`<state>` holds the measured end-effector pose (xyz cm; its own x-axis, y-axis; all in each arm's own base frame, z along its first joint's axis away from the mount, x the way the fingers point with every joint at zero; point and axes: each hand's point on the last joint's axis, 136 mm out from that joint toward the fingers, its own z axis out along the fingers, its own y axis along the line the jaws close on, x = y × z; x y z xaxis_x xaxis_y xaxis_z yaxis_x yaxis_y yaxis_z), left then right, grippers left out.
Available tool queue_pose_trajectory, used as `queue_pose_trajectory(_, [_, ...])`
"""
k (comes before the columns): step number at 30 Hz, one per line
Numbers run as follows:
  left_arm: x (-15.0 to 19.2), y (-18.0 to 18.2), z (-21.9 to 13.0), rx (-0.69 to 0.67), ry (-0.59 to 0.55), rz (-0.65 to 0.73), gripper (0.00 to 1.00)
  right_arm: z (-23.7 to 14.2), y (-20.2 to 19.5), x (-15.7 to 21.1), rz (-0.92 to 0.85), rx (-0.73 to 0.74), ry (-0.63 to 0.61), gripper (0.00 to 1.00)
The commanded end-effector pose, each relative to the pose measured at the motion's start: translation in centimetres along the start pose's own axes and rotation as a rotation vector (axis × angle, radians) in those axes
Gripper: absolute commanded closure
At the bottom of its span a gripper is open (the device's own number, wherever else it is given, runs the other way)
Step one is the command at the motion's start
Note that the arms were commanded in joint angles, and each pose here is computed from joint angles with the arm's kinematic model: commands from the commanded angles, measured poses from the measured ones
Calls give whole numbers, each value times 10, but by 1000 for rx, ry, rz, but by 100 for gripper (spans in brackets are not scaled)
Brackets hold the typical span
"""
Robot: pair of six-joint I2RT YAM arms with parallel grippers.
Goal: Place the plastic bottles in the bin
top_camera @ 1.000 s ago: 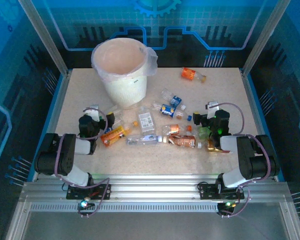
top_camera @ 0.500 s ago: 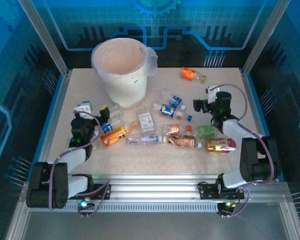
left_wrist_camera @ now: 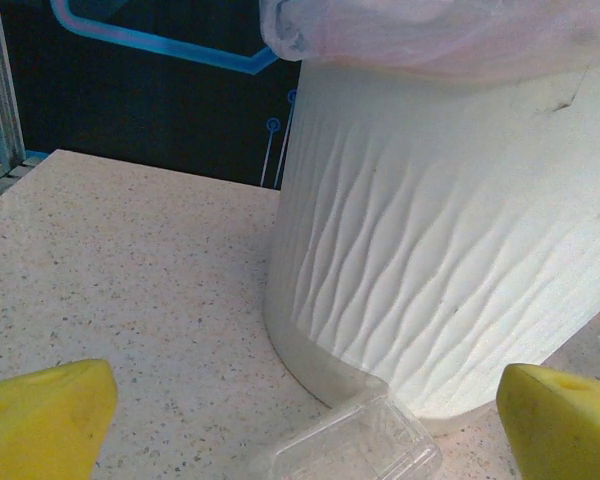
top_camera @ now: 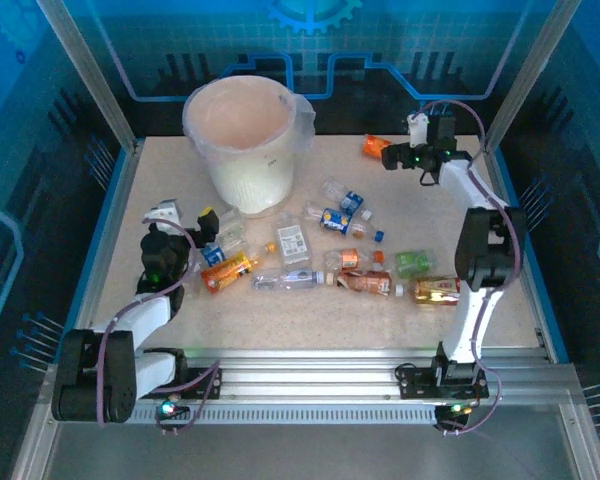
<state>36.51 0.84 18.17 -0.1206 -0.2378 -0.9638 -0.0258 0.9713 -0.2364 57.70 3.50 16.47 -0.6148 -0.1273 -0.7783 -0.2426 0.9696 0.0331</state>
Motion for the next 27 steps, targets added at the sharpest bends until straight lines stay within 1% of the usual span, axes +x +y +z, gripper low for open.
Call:
queue_pose_trajectory(1, [-14,3,0,-16,-25,-8,1,16,10,14,70,-138,104,0])
queue_pose_trajectory(6, [-11,4,1,-24,-6,2,1,42,11,0,112,-229,110,0])
queue_pose_trajectory(7, [-10,4,1,-23,-3,2,1,53,9,6,122,-239,127,0])
queue_pose_trajectory(9, [-10,3,2,-21,-1,4,1,63,7,5,126,-248,127,0])
queue_pose_trajectory(16, [-6,4,5,-22,20,20,1,90,-12,-2,172,-236,108,0])
queue_pose_trajectory(27, [1,3,9,-13,50,20,1,114,-29,-23,219,-205,8,0])
